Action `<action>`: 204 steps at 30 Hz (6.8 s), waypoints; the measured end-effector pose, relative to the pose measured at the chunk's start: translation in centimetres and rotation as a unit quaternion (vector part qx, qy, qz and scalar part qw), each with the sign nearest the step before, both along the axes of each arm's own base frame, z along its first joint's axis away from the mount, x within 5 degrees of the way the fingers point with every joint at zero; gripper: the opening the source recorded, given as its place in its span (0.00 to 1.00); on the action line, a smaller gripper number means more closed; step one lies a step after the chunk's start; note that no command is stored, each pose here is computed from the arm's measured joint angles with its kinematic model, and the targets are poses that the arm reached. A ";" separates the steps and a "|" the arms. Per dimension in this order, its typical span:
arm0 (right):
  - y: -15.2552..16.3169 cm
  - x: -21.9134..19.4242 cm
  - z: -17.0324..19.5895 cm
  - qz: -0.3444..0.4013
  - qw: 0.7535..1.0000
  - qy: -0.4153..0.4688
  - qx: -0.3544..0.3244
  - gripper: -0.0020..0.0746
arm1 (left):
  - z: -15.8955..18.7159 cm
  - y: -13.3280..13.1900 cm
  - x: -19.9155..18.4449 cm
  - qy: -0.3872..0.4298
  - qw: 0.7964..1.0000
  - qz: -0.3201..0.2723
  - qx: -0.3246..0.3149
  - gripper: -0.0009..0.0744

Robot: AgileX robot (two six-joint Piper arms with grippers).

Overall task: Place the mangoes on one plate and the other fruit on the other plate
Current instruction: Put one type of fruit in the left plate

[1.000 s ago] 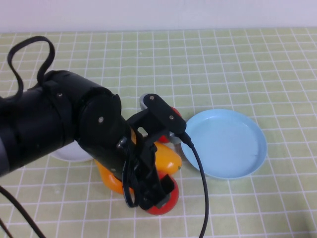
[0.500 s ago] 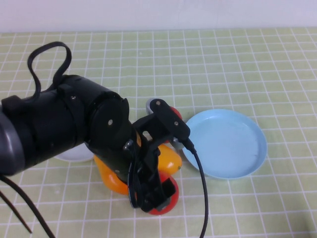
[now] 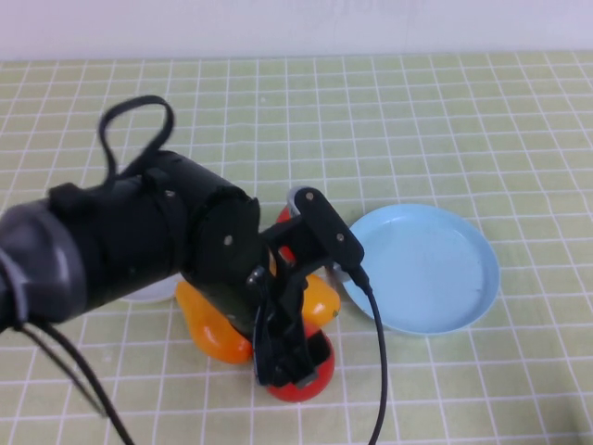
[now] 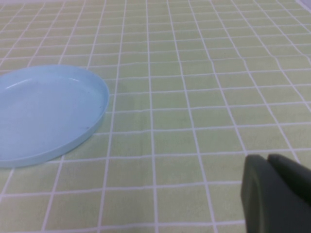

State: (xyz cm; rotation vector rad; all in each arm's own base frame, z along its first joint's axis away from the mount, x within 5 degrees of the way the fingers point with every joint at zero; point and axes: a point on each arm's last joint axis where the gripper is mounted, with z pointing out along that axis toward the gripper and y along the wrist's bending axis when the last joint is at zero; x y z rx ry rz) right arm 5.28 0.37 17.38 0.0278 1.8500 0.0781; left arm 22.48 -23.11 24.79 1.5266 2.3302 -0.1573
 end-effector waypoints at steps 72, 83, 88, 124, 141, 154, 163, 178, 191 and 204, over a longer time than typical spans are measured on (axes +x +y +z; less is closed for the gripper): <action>0.0 0.0 0.0 0.000 1.000 0.000 0.000 0.01 | -1.9 13.9 13.6 -0.005 0.950 0.312 0.022 0.78; 0.0 0.0 0.0 0.000 1.000 0.000 0.000 0.01 | -1.0 14.2 13.5 -0.006 0.930 0.367 0.013 0.90; 0.0 0.0 0.0 0.000 1.000 0.000 0.000 0.01 | 2.5 14.6 12.9 -0.044 0.926 0.375 -0.005 0.90; 0.0 0.0 0.0 0.000 1.000 0.000 0.000 0.01 | -1.1 -1.2 14.3 -0.003 0.973 0.209 -0.102 0.90; 0.0 0.0 0.0 0.000 1.000 0.000 0.000 0.01 | -2.7 -2.1 15.1 -0.004 0.975 0.187 -0.118 0.90; 0.0 0.0 0.0 0.000 1.000 0.000 0.000 0.01 | -2.9 -2.4 15.5 -0.009 0.975 0.185 -0.122 0.84; 0.0 0.0 0.0 0.000 1.000 0.000 0.000 0.01 | -2.9 -2.4 15.5 -0.014 0.977 0.177 -0.117 0.77; 0.0 0.0 0.0 0.000 1.000 0.000 0.000 0.01 | 6.1 2.5 17.1 -0.099 0.975 0.181 -0.080 0.77; 0.0 0.0 0.0 0.000 1.000 0.000 0.000 0.01 | 4.3 8.5 19.1 -0.059 0.956 0.286 0.001 0.77; 0.0 0.0 0.0 0.000 1.000 0.000 0.000 0.01 | 0.5 10.1 19.2 -0.026 0.950 0.309 0.045 0.77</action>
